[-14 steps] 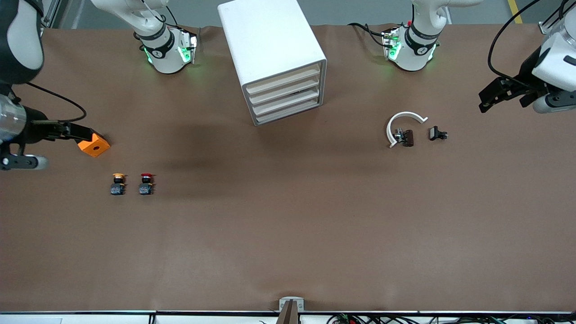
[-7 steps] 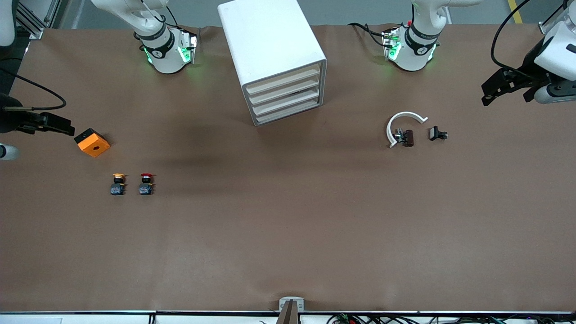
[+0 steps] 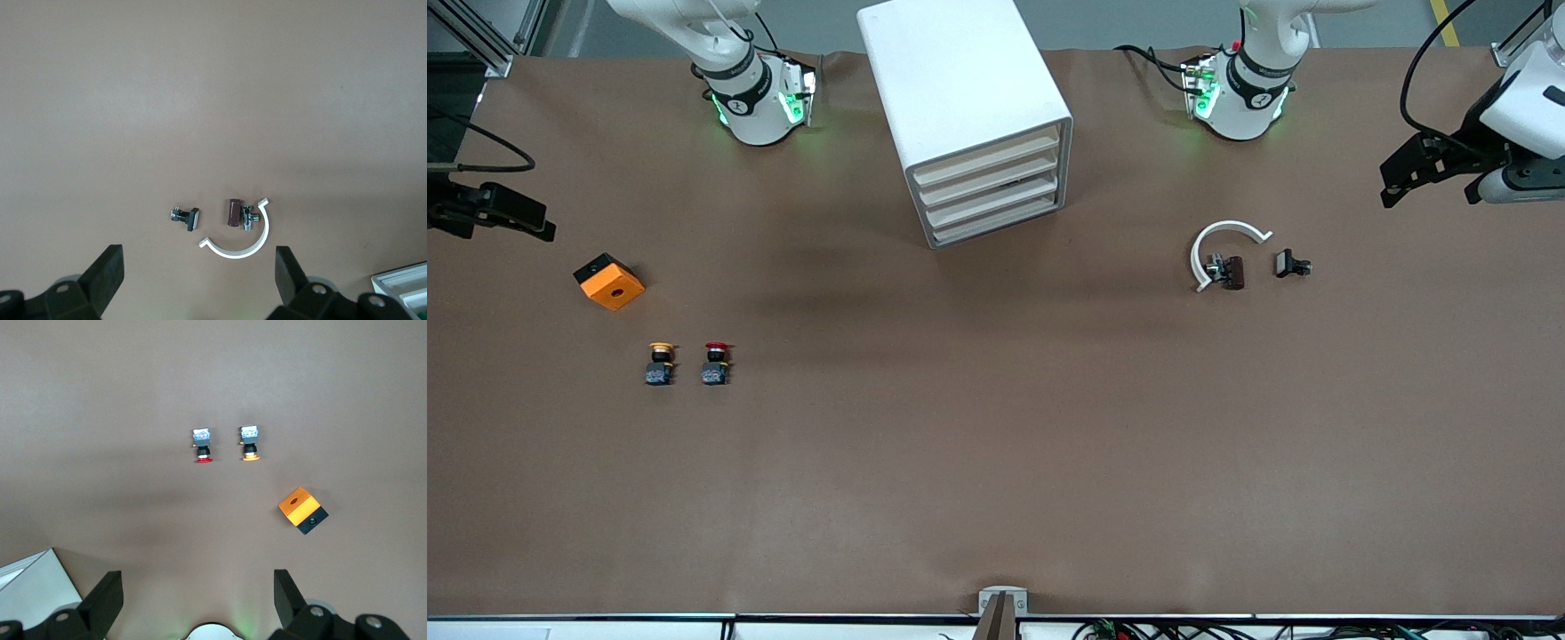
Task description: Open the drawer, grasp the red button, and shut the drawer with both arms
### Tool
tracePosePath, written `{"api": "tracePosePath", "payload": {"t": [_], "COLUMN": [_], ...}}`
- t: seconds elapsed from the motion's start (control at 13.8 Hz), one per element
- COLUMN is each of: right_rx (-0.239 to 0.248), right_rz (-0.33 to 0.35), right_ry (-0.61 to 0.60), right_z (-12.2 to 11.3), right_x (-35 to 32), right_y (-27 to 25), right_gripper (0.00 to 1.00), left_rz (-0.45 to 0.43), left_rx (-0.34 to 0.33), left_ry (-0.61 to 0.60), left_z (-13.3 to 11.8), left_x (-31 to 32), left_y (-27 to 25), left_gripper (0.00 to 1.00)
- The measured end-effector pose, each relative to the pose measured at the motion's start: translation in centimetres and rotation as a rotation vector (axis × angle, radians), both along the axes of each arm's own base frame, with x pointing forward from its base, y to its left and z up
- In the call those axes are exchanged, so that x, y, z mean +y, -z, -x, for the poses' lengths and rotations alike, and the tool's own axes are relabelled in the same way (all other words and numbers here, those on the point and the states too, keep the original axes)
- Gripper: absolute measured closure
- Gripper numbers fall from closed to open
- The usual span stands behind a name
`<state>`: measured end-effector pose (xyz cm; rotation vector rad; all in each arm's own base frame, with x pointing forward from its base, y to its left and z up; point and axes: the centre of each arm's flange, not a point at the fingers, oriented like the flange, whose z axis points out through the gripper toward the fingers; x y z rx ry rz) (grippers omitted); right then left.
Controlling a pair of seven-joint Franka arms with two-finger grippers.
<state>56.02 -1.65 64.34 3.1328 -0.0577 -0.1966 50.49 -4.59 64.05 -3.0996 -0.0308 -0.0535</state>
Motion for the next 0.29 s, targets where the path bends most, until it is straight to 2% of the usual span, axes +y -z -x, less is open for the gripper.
{"api": "tracePosePath", "payload": {"t": [0.29], "right_rx": [-0.003], "right_rz": [-0.029], "right_ry": [0.002], "right_z": [1.7], "right_x": [0.1], "right_y": [-0.3], "right_gripper": [0.00], "left_rz": [0.001], "left_rx": [0.000], "left_ry": [-0.011], "left_z": [-0.3], "left_x": [0.3], "left_y": [0.2], "left_gripper": [0.00]}}
